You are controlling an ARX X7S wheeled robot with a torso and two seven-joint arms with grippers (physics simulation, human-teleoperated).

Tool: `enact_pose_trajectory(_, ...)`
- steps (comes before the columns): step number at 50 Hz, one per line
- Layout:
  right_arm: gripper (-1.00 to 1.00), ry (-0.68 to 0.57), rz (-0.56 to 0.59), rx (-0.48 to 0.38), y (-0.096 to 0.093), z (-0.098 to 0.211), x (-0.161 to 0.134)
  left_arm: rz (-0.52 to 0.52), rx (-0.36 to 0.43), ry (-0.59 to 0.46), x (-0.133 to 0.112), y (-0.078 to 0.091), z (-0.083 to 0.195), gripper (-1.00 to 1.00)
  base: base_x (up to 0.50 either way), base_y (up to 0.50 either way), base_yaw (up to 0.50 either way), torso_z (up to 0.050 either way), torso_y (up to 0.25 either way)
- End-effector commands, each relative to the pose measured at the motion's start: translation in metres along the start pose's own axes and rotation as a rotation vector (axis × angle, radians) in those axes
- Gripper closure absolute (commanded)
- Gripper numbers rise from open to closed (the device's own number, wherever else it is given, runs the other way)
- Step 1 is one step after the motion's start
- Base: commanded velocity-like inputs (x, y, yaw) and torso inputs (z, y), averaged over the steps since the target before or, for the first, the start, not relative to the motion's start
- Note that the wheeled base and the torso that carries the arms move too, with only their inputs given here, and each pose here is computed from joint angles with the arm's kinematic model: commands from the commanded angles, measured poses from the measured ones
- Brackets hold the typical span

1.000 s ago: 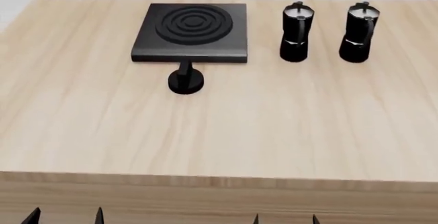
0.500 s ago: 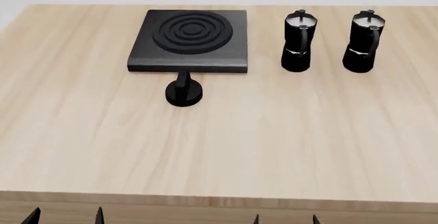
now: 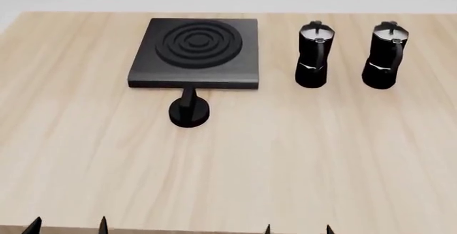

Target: Put the right moka pot on the stove.

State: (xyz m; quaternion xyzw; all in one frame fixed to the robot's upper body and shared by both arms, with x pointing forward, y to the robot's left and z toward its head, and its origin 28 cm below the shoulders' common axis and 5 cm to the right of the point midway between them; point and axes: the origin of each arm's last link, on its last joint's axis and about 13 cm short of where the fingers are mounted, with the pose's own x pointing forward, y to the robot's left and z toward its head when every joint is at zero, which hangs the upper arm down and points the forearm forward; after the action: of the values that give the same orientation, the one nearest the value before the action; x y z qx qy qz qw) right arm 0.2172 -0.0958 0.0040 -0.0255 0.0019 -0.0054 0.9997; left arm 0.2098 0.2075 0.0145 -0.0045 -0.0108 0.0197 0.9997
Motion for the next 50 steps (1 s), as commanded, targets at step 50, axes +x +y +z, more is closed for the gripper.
enact_pose_trajectory(50,-1.00,0.003,0.007,0.004,-0.0002,-0.0022,0.0005,0.003,0.000,-0.002,-0.0003,0.0000,0.0008,-1.00,0.17,0.00,0.00,0.000,0.000)
